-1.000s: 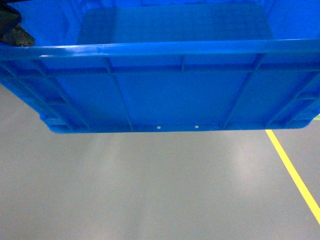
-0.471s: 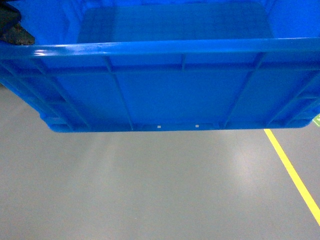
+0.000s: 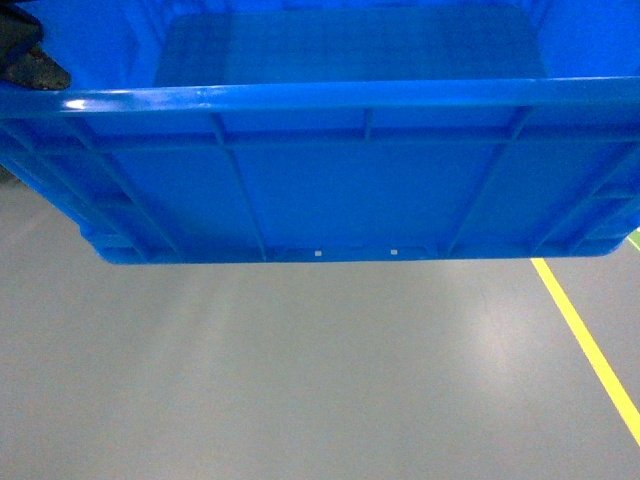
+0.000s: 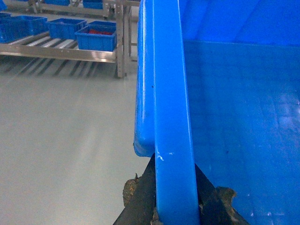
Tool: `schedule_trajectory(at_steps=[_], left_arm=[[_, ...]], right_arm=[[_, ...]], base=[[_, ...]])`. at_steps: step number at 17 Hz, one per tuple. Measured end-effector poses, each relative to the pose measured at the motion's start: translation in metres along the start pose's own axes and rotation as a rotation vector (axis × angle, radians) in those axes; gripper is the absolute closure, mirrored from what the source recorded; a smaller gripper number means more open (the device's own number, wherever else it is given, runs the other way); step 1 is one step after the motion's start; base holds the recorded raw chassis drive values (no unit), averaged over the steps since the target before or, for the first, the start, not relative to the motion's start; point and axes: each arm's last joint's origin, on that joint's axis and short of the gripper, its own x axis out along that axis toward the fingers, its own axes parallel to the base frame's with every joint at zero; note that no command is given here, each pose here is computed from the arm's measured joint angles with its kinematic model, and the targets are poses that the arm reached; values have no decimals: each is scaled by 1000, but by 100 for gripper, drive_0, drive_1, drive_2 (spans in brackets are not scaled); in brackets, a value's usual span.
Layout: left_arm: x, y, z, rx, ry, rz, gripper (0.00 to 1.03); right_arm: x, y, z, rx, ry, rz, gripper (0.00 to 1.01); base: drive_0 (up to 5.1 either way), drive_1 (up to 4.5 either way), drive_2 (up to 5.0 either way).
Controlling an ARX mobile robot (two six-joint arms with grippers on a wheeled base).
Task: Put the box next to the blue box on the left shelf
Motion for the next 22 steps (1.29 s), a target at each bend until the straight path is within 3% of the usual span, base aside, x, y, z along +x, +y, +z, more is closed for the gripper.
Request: schedule_trajectory(at_steps=[22], left_arm=[[0,0,0,-1,0,-1,95]], right_arm=[[0,0,0,-2,-2,-1,81]], base=[[12,413,-390]])
